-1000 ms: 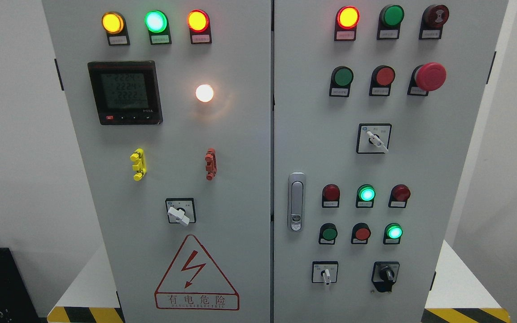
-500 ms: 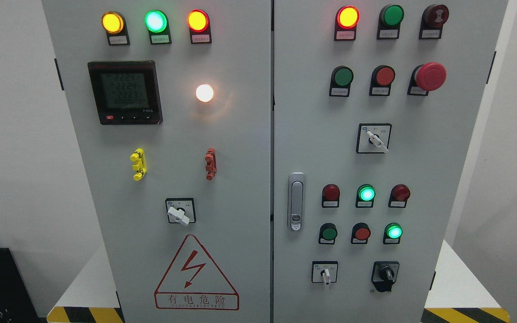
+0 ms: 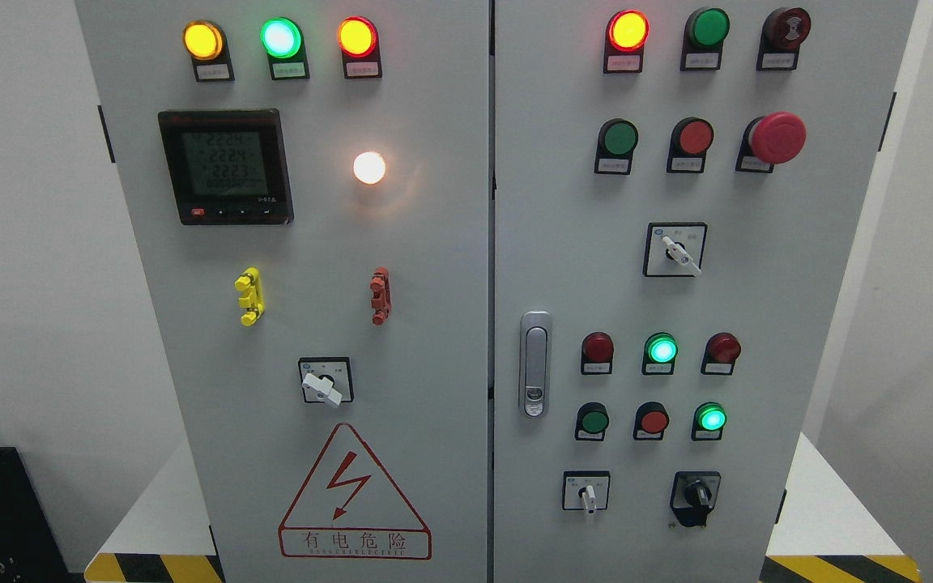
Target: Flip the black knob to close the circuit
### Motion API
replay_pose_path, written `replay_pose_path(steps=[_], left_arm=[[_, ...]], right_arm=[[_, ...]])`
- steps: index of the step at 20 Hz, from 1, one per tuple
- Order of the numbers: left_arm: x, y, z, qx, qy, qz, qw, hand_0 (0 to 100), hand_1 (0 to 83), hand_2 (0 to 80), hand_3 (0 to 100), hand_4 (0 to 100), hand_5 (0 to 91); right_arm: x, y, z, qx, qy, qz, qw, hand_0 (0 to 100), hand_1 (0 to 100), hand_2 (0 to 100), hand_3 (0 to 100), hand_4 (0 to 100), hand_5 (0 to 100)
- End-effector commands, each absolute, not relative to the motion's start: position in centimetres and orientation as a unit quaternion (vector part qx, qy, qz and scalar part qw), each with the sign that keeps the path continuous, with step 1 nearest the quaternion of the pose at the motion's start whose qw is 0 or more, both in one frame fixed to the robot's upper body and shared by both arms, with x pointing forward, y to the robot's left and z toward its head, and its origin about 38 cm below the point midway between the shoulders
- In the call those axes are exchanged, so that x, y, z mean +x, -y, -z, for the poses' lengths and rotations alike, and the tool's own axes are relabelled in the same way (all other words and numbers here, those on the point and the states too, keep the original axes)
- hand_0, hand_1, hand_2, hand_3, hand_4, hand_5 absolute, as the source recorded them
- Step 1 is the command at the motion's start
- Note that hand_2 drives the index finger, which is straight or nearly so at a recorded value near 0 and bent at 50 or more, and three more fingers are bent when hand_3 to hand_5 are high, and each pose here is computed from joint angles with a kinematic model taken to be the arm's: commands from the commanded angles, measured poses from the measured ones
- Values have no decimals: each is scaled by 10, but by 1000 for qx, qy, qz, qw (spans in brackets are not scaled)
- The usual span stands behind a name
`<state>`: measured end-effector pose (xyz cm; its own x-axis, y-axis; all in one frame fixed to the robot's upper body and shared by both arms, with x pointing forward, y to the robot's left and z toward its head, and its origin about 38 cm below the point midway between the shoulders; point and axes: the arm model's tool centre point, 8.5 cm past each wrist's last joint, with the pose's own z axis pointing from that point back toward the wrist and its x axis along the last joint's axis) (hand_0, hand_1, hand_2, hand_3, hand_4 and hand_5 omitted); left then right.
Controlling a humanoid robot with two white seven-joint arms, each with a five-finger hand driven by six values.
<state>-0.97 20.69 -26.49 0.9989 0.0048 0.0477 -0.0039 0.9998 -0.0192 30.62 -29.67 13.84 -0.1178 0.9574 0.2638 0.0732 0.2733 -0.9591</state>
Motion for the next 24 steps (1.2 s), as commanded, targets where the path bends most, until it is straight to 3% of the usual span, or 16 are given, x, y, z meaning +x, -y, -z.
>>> replay_pose_path(steps=[1, 24], left_arm=[[-10, -207, 265, -9, 24, -11, 1000, 0, 0, 0, 49, 26, 0], [-10, -207, 265, -9, 24, -11, 1000, 0, 0, 0, 50, 27, 0]], right_arm=[[324, 307, -188, -489, 602, -413, 478, 0, 59, 878, 1000, 785, 821], [382, 261, -173, -500, 537, -415, 538, 0, 13, 895, 1000, 798, 864]])
